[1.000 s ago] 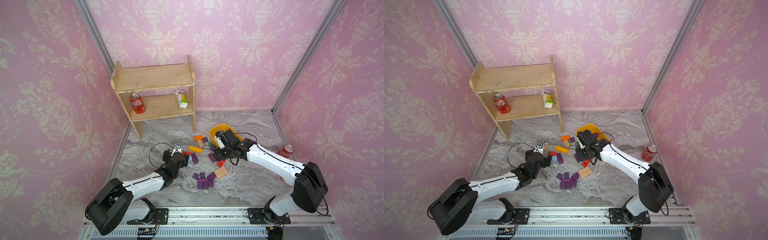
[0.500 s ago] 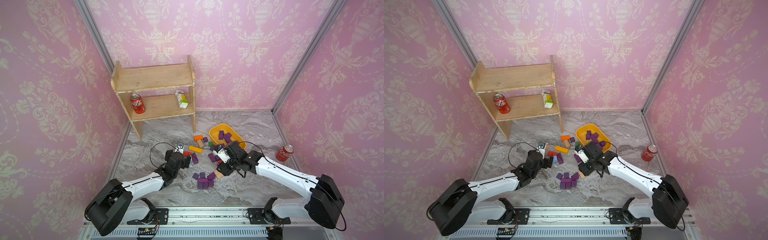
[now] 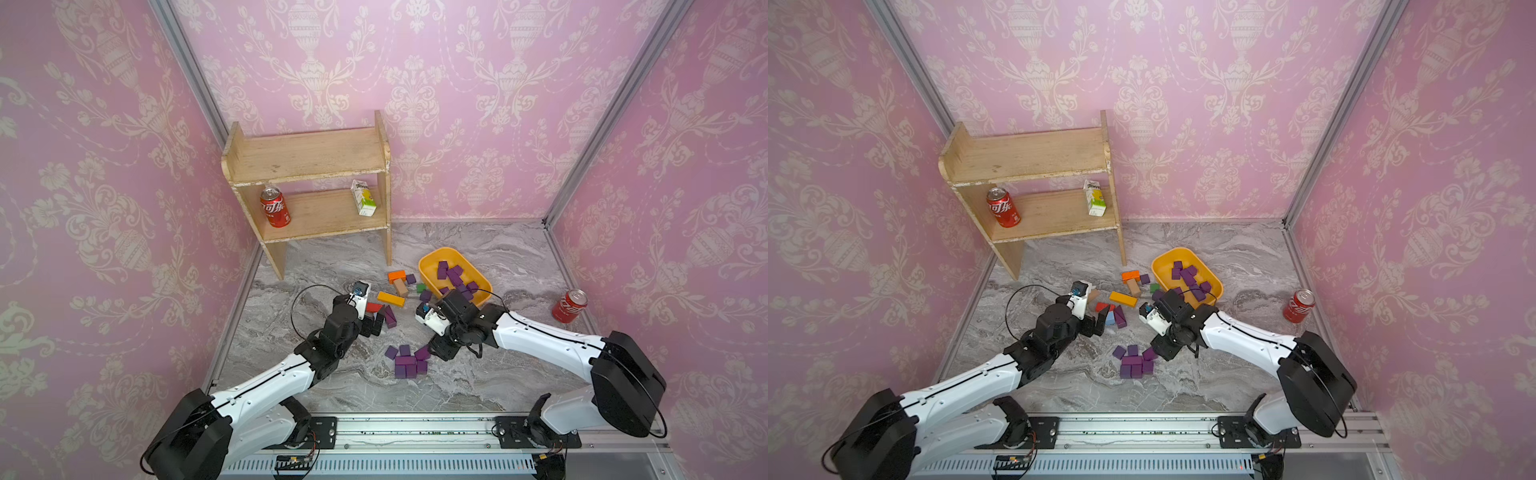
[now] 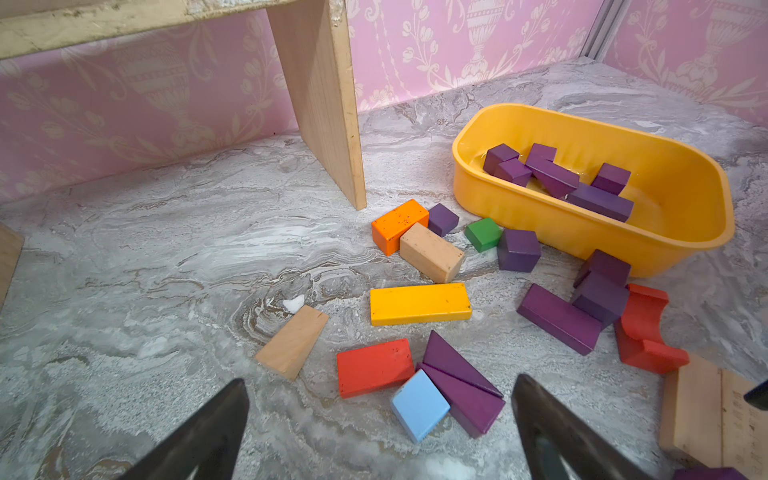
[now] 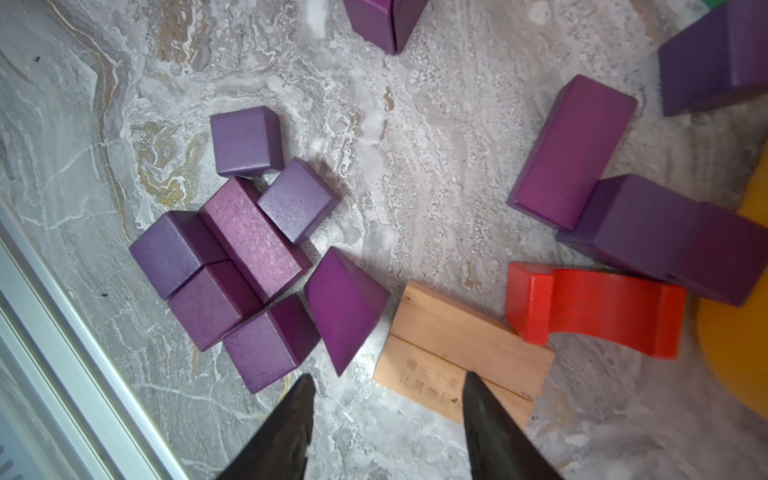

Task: Pick purple bricks into the storage bin
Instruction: Pick up the building block from the center of the board.

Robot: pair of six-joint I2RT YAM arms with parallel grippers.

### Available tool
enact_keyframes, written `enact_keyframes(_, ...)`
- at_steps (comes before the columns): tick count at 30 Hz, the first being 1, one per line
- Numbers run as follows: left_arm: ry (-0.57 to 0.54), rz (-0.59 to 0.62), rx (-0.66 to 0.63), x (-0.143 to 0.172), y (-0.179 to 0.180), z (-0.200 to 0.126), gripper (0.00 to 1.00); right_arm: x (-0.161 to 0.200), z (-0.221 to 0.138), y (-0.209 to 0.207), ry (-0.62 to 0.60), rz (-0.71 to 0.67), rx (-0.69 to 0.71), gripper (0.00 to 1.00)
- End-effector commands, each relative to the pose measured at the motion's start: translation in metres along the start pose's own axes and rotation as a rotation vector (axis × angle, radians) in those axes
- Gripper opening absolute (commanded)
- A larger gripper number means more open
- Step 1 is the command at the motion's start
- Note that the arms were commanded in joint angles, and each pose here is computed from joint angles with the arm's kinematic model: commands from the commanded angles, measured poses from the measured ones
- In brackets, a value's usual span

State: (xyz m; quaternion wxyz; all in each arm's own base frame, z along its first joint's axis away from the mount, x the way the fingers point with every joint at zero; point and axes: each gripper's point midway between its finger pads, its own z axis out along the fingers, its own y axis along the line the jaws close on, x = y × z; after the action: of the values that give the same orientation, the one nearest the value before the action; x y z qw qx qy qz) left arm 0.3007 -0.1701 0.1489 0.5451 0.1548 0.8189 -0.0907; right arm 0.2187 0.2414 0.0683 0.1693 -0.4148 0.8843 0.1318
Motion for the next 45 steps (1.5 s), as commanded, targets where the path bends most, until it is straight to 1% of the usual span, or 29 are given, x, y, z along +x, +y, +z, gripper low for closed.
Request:
enact_keyframes(1,0.027,0.018,0.008,0.008,0.001,-0.002,0.99,-0.011,-0.001,0.001,-0.012,-0.053,0.022,0.59)
enact_keyframes(5,0.008,0.012,0.043,0.004,-0.003,-0.007,0.99,-0.012,0.007,0.005,-0.001,-0.07,0.018,0.59)
enact_keyframes(9,-0.038,-0.006,-0.016,-0.002,0.009,-0.016,0.99,-0.008,0.015,0.002,0.04,-0.079,0.041,0.58)
enact_keyframes(13,-0.056,-0.014,-0.025,-0.003,0.012,-0.02,0.99,-0.011,0.022,0.003,0.058,-0.079,0.047,0.57)
enact_keyframes(23,-0.057,-0.013,-0.053,-0.003,0.017,-0.021,0.99,-0.021,0.032,-0.016,0.069,-0.022,0.147,0.51)
enact_keyframes(27,-0.055,-0.012,-0.049,-0.003,0.016,-0.021,0.99,-0.021,0.036,-0.026,0.083,0.013,0.201,0.5)
enact_keyframes(30,-0.046,-0.005,-0.031,-0.001,0.013,-0.019,0.99,-0.025,0.032,-0.033,0.07,0.05,0.231,0.5)
enact_keyframes(33,-0.04,0.004,0.011,0.001,0.005,-0.017,0.99,-0.036,0.02,-0.04,0.012,0.109,0.24,0.53)
enact_keyframes(37,-0.03,0.026,0.111,0.004,-0.013,-0.013,0.99,-0.053,-0.007,-0.048,-0.077,0.192,0.24,0.55)
enact_keyframes(42,0.015,0.052,0.312,0.009,-0.05,-0.009,0.99,-0.066,-0.055,-0.056,-0.152,0.265,0.276,0.58)
enact_keyframes(43,0.022,0.059,0.363,0.01,-0.059,-0.01,0.99,-0.066,-0.062,-0.055,-0.167,0.27,0.272,0.59)
enact_keyframes(45,0.036,0.076,0.497,0.012,-0.082,-0.016,0.99,-0.067,-0.076,-0.049,-0.216,0.253,0.22,0.6)
